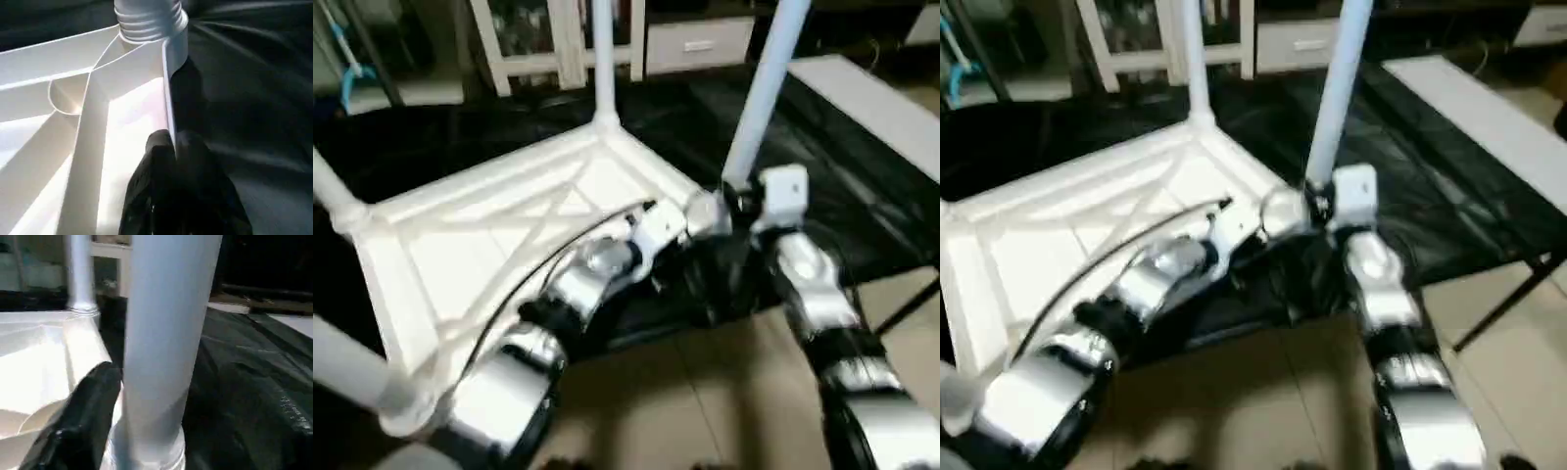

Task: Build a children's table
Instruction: Rotate leg to tighten

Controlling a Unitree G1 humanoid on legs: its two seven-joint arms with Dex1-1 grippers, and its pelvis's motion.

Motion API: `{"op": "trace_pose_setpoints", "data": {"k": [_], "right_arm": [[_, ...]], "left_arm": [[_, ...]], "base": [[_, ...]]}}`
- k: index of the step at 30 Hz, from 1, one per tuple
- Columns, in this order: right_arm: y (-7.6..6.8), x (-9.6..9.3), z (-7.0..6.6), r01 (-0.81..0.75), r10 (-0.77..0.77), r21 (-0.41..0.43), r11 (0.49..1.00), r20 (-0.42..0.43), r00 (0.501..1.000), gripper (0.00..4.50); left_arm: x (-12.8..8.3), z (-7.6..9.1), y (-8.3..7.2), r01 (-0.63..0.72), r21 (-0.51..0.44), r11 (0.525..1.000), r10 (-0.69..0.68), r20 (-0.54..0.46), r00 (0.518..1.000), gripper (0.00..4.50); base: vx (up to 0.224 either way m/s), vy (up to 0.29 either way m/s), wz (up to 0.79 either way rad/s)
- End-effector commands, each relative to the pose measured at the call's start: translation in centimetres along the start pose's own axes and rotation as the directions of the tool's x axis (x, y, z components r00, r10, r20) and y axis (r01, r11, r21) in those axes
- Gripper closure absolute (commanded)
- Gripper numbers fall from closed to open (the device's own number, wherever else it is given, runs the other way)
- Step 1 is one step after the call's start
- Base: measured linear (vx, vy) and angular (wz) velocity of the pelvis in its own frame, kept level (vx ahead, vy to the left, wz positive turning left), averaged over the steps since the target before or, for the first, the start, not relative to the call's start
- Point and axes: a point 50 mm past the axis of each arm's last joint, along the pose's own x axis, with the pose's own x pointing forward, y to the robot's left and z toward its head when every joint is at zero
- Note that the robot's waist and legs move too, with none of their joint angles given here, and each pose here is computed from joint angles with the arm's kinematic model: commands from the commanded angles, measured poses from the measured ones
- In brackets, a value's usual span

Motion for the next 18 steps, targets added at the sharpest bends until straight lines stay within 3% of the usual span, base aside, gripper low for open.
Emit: {"op": "trace_pose_setpoints", "data": {"k": [1, 3, 6, 9, 18], "right_arm": [[-0.5, -1.9, 0.7, -0.179, 0.179, -0.038, 0.983, 0.014, 0.984, 0.96], [-0.7, -3.8, 0.4, -0.337, 0.336, -0.08, 0.938, -0.029, 0.942, 0.96], [-1.4, -5.7, -0.2, -0.465, 0.456, -0.09, 0.881, -0.101, 0.884, 0.96], [-2.1, -7.1, -0.8, -0.536, 0.517, -0.111, 0.837, -0.158, 0.841, 0.96], [-3.3, -9.8, -0.9, -0.688, 0.654, -0.053, 0.724, -0.267, 0.708, 0.96]], "left_arm": [[-0.9, -0.8, -2.6, 0.27, 0.101, 0.958, -0.274, 0.037, 0.961, 4.5], [-1.7, -1.2, -3.9, 0.382, 0.146, 0.913, -0.391, 0.043, 0.919, 4.5], [-2.0, -1.4, -4.3, 0.419, 0.167, 0.892, -0.433, 0.052, 0.9, 4.5], [-2.2, -1.6, -4.4, 0.435, 0.178, 0.883, -0.45, 0.052, 0.892, 4.5], [-3.0, -1.8, -4.0, 0.437, 0.194, 0.878, -0.453, 0.042, 0.891, 4.5]], "base": [[0.0, 0.0, 0.0], [0.0, 0.0, 0.0], [0.0, 0.0, 0.0], [0.0, 0.0, 0.0], [0.0, 0.0, 0.0]]}}
